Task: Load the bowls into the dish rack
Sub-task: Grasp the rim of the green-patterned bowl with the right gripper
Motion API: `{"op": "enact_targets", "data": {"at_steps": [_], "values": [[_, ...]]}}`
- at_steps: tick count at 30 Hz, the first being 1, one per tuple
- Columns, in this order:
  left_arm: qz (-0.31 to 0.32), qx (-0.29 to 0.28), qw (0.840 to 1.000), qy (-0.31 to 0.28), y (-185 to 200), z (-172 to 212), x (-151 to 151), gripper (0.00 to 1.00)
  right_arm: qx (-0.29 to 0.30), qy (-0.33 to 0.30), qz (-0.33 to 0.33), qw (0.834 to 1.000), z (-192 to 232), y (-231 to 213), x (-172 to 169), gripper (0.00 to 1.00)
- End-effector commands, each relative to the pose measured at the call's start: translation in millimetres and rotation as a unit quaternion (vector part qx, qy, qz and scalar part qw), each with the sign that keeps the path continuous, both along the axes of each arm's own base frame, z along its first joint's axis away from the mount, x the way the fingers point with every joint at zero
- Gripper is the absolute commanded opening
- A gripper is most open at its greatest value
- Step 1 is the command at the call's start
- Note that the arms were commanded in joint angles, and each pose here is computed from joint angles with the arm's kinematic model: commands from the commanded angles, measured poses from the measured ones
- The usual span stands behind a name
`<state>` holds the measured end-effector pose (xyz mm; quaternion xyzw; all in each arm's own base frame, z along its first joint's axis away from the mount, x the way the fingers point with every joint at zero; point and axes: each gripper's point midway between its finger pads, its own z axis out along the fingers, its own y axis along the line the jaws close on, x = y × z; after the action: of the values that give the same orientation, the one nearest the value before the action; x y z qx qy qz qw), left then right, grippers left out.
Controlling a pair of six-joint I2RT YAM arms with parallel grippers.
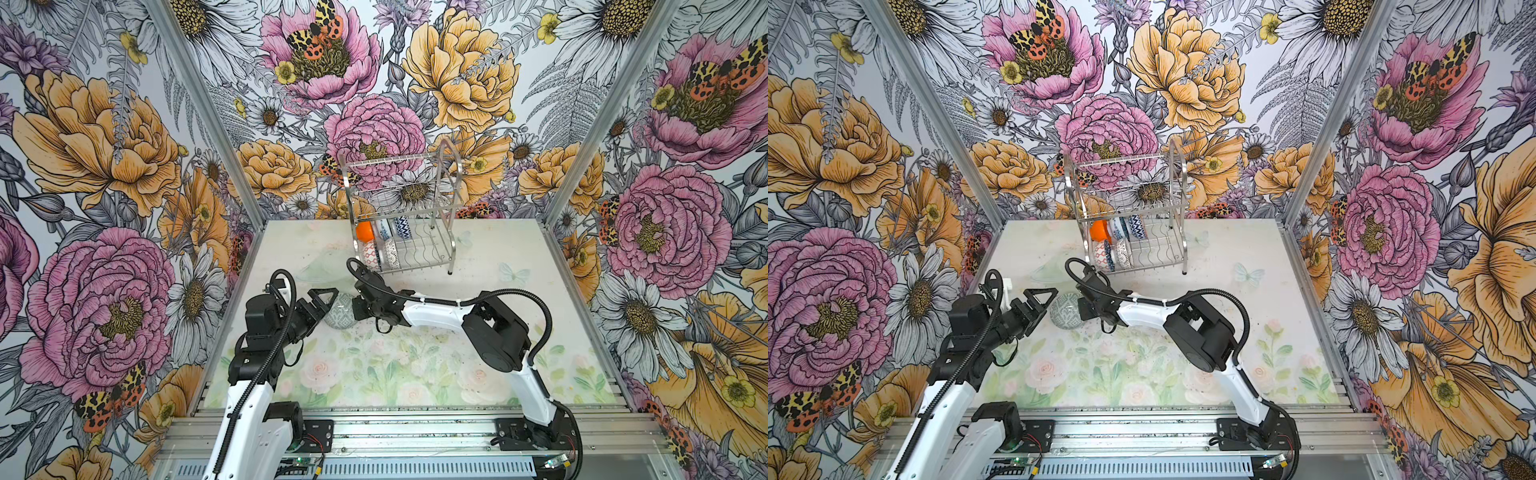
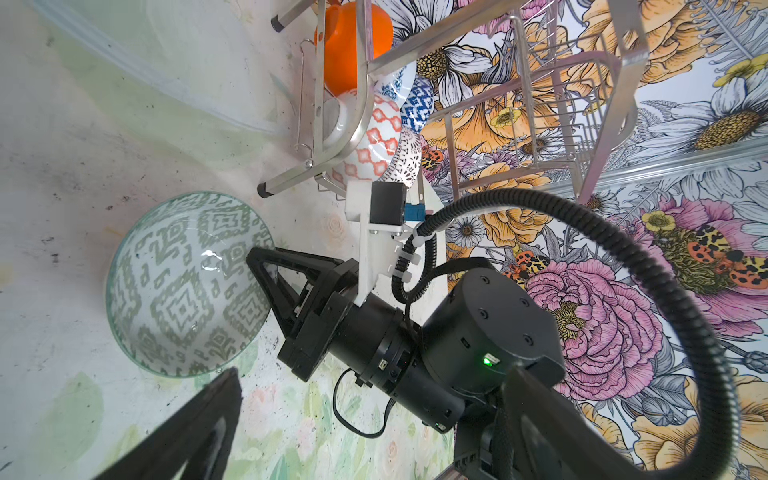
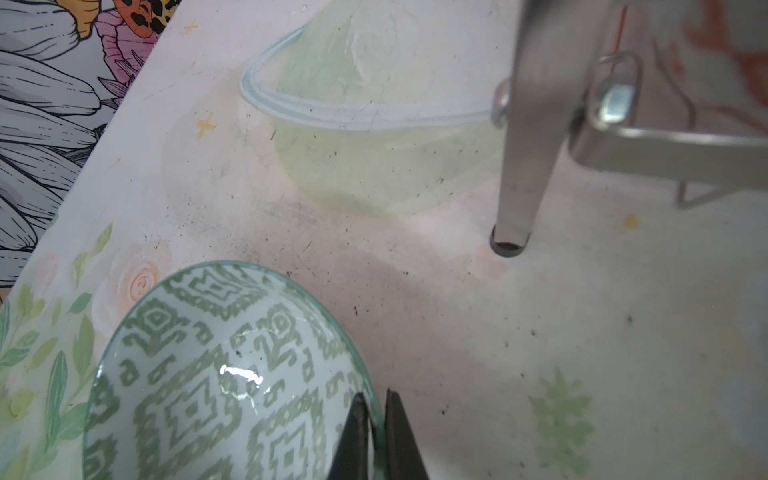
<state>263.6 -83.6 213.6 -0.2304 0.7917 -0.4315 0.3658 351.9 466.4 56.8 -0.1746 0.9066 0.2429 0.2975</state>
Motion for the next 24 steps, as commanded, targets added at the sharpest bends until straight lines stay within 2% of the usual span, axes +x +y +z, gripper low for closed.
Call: {"op": "enact_targets", "data": {"at_steps": [1, 8, 15, 24], "values": [[-0.010, 0.006, 1.000, -0.010, -3, 0, -4, 0.99, -0.001, -0.002, 0.004, 1.000, 7, 3, -2, 0.00], [-0.026, 0.015, 0.999, -0.019, -14, 5, -8, 0.99, 0.013, -0.023, -0.003, 1.000, 49, -17, 3, 0.00], [-0.054, 0.044, 0.997, -0.031, -39, 7, -9, 0.99, -0.006, -0.038, -0.042, 0.998, 74, -91, 2, 0.00], [-0.103, 0.082, 0.989, -0.061, -83, 13, -11, 0.99, -0.056, -0.021, -0.092, 0.994, 60, -188, -3, 0.00]]}}
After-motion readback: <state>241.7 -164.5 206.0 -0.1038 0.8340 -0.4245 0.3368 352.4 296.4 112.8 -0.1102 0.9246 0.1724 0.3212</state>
